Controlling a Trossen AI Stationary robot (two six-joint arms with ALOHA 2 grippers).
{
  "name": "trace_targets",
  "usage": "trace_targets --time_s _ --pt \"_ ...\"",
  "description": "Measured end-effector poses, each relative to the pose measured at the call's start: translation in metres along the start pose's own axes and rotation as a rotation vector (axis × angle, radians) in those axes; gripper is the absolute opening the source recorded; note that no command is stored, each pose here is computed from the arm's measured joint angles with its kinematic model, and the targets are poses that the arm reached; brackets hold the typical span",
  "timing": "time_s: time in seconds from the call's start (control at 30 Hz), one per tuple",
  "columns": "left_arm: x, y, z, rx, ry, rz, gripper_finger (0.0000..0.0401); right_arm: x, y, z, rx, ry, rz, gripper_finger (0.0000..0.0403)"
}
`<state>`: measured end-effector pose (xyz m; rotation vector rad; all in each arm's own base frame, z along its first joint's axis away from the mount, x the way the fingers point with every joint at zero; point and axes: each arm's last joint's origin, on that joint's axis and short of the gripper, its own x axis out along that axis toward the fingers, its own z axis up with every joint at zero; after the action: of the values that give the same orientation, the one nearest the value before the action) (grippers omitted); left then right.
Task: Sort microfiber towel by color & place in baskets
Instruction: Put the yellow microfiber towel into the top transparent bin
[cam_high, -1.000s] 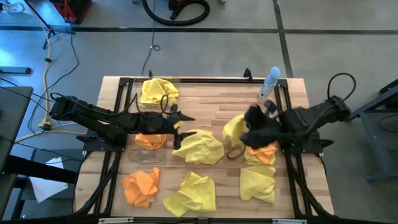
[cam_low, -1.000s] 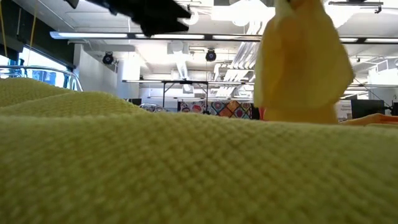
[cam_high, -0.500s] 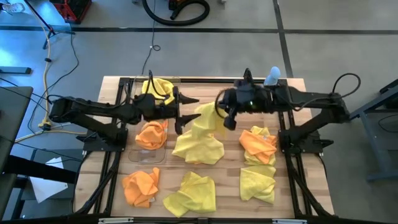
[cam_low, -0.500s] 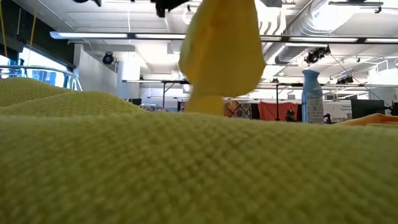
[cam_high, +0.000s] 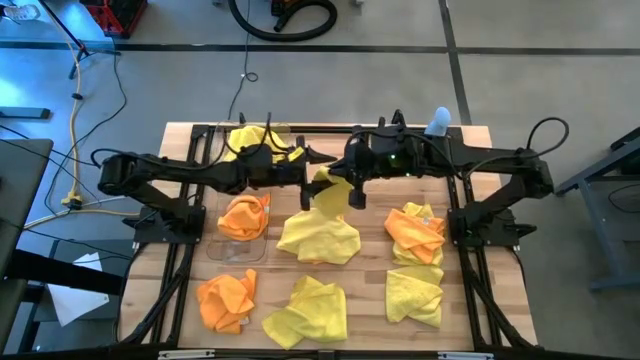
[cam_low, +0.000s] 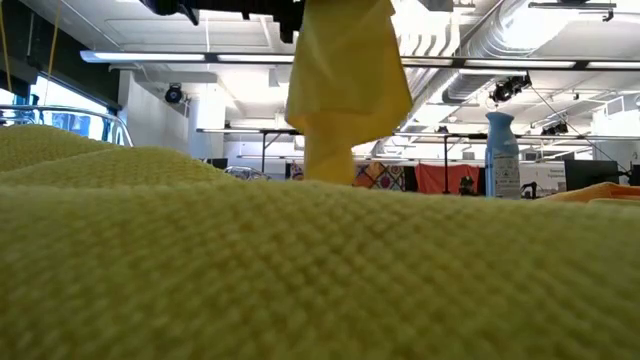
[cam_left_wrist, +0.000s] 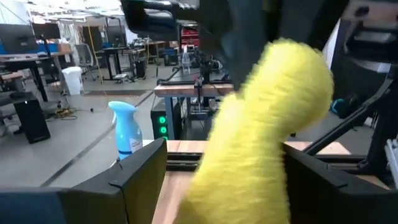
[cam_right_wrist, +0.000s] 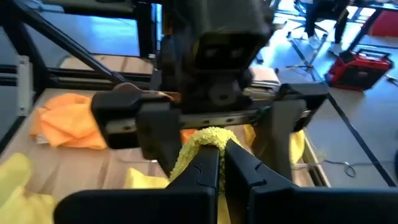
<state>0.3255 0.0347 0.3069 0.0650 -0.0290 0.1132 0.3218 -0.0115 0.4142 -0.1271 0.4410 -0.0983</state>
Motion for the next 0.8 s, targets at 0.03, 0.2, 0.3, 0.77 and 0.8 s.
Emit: trace_targets --time_s 0.03,0.2,0.3,0.77,0.8 --pt "0.001 0.000 -0.002 0.005 0.007 0.000 0.0250 0.001 -0.001 -0.001 0.000 0.006 -0.009 0.0002" --pt "0.001 0.000 -0.007 0.015 0.060 0.007 0.0166 0.001 -0.005 -0.002 0.017 0.021 -0.077 0.0022" --pt "-0.003 0.001 -0.006 0.076 0.095 0.028 0.0081 0.000 -0.008 -0.003 0.056 0.030 -0.091 0.0048" --pt "-0.061 0.057 0.059 0.228 0.284 0.307 0.0001 -0.010 -0.013 -0.039 0.296 0.391 -0.189 0.0118" --pt "-0.065 0.064 0.065 0.231 0.284 0.339 0.0001 -0.011 -0.011 -0.040 0.312 0.400 -0.206 0.0119"
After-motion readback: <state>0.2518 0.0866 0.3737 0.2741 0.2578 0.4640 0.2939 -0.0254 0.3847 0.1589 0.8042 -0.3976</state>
